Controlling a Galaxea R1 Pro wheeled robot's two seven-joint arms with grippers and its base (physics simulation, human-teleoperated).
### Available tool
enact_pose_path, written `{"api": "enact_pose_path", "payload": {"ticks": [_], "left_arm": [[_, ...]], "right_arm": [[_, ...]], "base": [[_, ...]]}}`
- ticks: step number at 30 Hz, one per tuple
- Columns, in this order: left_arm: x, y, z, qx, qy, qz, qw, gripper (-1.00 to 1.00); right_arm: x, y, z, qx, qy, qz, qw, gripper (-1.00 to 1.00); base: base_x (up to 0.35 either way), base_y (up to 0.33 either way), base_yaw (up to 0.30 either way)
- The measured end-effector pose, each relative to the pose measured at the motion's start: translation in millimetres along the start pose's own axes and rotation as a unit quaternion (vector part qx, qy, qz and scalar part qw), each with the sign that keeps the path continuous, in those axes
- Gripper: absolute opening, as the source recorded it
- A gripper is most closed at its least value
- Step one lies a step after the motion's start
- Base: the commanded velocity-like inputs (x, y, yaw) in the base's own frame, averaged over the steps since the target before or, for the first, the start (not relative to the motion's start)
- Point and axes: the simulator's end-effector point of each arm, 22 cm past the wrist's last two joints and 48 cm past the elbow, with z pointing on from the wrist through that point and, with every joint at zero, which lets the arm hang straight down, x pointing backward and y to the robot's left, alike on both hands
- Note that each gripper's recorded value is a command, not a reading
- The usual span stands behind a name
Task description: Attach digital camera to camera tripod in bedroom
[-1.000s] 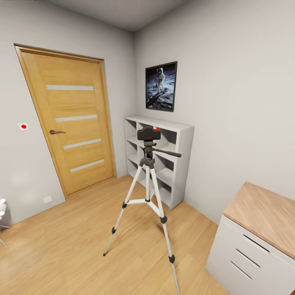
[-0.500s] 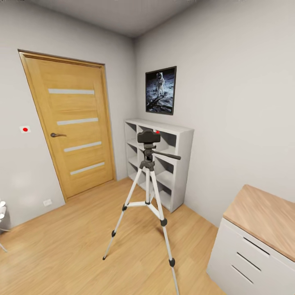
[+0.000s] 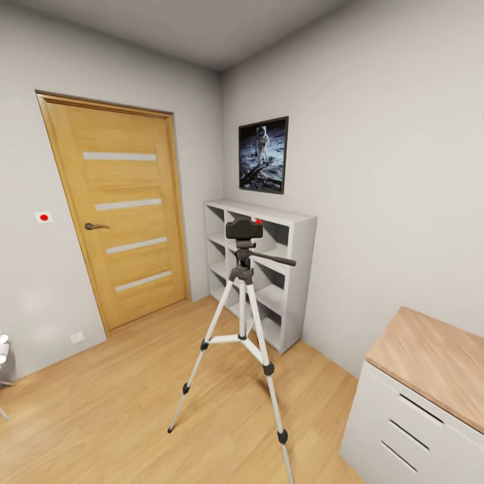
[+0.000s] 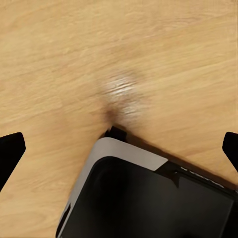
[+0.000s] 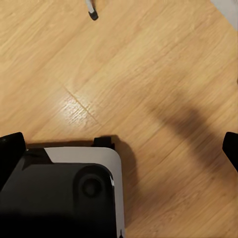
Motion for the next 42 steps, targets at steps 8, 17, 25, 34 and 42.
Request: {"api": "enact_pose_path", "payload": {"ticks": [8, 17, 25, 34, 42], "left_arm": [[-4.3, -1.6, -1.5, 0.002, -0.005, -0.001, 1.0000, 1.00], [-5.4, -2.1, -1.9, 0.003, -0.007, -0.001, 1.0000, 1.00], [-5.5, -2.1, -1.9, 0.003, -0.007, -0.001, 1.0000, 1.00], [-5.5, -2.1, -1.9, 0.003, -0.007, -0.001, 1.0000, 1.00], [-5.5, -2.1, -1.9, 0.003, -0.007, -0.001, 1.0000, 1.00]], "right_arm": [[-3.1, -0.1, -0.8, 0.000, -0.002, 0.001, 1.0000, 1.00], [-3.3, 0.0, -1.0, -0.001, -0.001, 0.001, 1.0000, 1.00], [-4.0, -3.7, -1.2, 0.002, -0.002, 0.000, 1.0000, 1.00], [-4.3, -3.2, -1.2, 0.002, -0.002, 0.002, 1.0000, 1.00], [-4.1, -2.8, -1.1, 0.002, -0.002, 0.003, 1.0000, 1.00]], "base": [[0.000, 0.000, 0.000], [0.000, 0.000, 0.000], [0.000, 0.000, 0.000], [0.000, 0.000, 0.000], [0.000, 0.000, 0.000]]}}
